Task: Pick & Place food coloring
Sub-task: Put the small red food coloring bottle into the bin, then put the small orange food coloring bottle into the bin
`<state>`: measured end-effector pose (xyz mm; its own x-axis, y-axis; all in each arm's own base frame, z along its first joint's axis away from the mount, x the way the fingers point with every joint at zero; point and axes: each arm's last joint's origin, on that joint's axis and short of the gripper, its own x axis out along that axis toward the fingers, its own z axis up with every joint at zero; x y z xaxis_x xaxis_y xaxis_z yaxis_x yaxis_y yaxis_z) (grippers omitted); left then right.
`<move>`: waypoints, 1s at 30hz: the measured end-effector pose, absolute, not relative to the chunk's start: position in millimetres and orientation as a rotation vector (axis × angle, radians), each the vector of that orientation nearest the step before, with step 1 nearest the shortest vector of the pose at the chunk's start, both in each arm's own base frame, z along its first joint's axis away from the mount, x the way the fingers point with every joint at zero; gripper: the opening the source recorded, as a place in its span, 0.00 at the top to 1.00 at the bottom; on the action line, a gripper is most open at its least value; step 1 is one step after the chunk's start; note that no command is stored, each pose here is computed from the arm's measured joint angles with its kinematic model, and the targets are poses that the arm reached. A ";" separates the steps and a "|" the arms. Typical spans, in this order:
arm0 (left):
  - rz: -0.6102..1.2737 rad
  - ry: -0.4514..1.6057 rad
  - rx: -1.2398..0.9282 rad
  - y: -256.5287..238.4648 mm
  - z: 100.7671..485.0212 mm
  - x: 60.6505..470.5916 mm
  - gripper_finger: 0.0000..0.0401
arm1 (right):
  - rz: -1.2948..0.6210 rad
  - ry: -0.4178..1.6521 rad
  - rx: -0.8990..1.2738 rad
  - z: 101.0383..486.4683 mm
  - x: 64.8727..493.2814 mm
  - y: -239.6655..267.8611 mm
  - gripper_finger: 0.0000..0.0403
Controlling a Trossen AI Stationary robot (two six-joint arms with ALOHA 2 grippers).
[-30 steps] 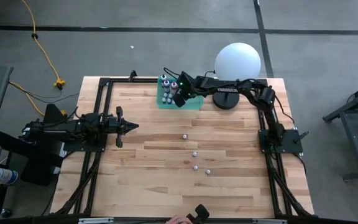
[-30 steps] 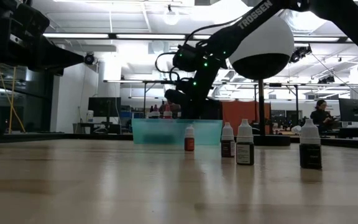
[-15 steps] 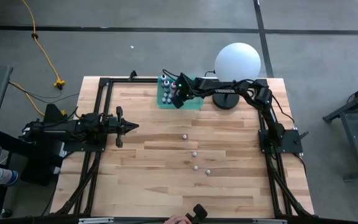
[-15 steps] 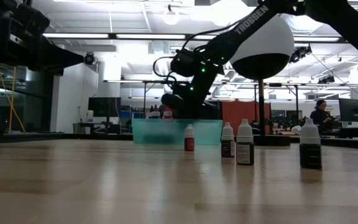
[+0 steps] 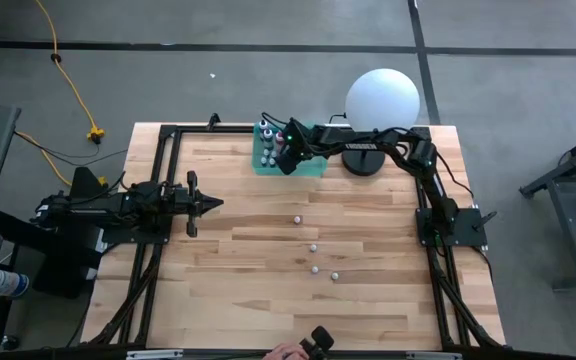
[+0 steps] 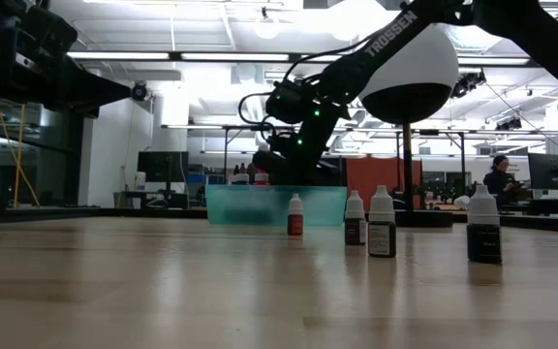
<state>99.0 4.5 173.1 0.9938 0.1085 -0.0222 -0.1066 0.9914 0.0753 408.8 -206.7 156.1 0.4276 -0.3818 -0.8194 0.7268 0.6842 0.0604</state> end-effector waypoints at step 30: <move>0.108 0.026 0.074 4.5 173.1 99.0 1.00 | -0.578 0.849 0.323 224.3 391.5 -192.6 0.49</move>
